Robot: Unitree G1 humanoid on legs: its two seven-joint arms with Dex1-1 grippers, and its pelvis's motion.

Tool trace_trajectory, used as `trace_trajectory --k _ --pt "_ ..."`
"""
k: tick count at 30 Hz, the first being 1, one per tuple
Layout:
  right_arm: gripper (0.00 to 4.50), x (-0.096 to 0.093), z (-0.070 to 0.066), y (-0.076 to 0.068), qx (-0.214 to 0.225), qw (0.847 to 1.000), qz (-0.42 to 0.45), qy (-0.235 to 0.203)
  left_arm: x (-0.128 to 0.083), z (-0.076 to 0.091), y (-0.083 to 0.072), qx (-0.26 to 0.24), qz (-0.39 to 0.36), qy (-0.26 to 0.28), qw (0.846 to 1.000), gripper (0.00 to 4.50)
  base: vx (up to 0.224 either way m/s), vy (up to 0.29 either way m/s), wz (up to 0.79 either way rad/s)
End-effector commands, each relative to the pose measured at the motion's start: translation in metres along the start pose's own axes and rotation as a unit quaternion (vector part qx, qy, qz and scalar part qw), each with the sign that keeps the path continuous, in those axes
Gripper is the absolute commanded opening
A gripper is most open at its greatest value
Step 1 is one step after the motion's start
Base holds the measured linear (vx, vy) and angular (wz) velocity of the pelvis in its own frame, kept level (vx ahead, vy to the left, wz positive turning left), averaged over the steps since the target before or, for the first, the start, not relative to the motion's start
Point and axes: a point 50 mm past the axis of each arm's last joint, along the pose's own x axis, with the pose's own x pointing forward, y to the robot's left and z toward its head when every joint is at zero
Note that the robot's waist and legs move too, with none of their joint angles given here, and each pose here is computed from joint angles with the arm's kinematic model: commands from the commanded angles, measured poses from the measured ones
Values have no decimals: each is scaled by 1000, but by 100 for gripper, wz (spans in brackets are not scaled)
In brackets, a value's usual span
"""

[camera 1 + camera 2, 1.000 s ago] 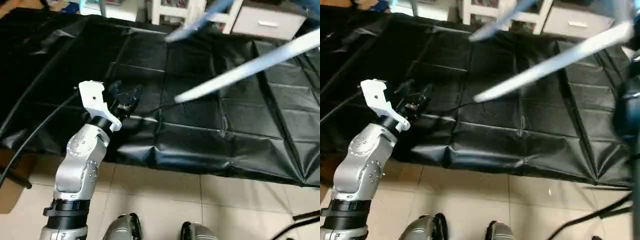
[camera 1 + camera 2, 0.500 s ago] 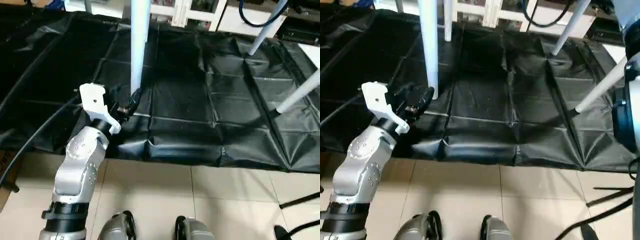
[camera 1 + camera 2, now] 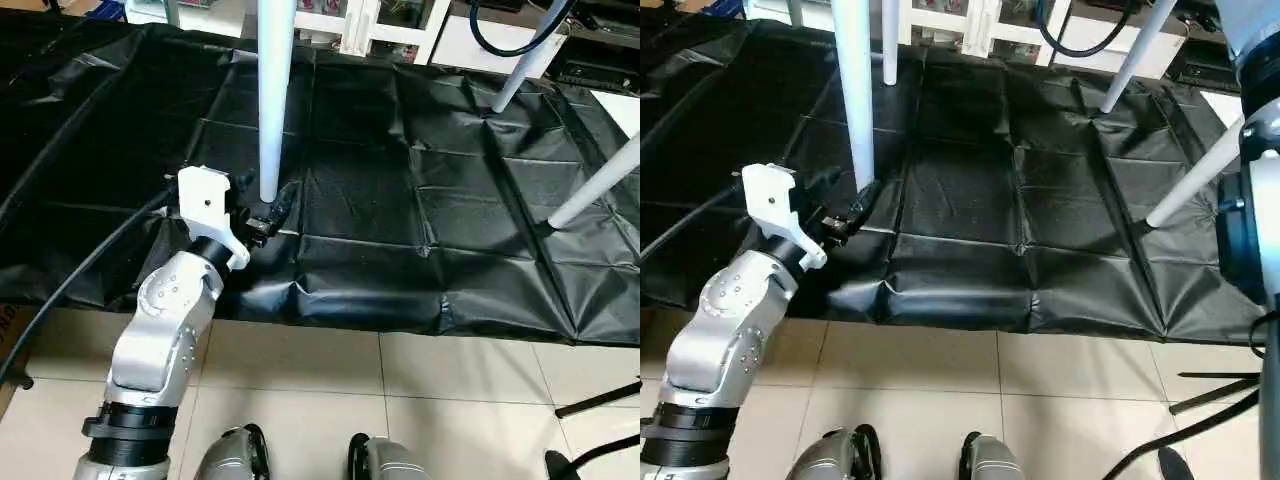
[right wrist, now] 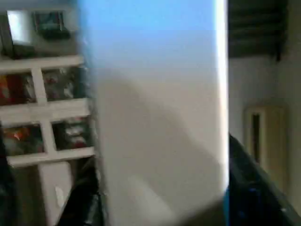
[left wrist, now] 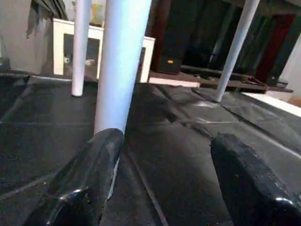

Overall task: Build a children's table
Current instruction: Flip table

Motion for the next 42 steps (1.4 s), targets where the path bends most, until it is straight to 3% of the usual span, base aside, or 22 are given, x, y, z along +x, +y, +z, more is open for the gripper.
trace_trajectory --k 1,5,13,18,22,30,34,36,37,39,40,42 --pt "255 -2 -6 6 24 1000 14 1 1 6 -5 13 -15 -7 1000 349 0 0 0" --pt "284 -3 0 5 21 999 1 -27 2 8 -5 25 -11 -5 1000 349 0 0 0" --pt "347 -8 2 1 -28 998 -9 -56 8 4 5 64 24 19 997 349 0 0 0" --pt "401 -12 6 13 -44 993 23 -104 13 2 9 52 55 32 997 349 0 0 0" --pt "416 -24 18 14 -108 974 -44 -194 17 -1 8 48 77 42 995 349 0 0 0" --pt "416 -42 27 6 -123 948 -118 -268 21 -1 3 66 75 34 994 349 0 0 0" --pt "416 -67 43 18 -112 903 -132 -393 23 0 -1 19 65 16 998 349 0 0 0" --pt "416 -67 43 18 -112 903 -132 -393 23 0 -1 19 65 16 998 349 0 0 0" --pt "416 -76 49 51 -35 904 -78 -419 21 4 -3 -16 79 -17 997 349 0 0 0" --pt "416 -80 50 65 9 906 -50 -420 19 7 -3 -25 87 -33 995 349 0 0 0" --pt "416 -87 52 89 101 913 -10 -396 16 9 -5 -32 93 -45 994 349 0 0 0" --pt "416 -100 54 115 202 909 18 -364 12 8 -6 -35 96 -40 994 349 0 0 0"
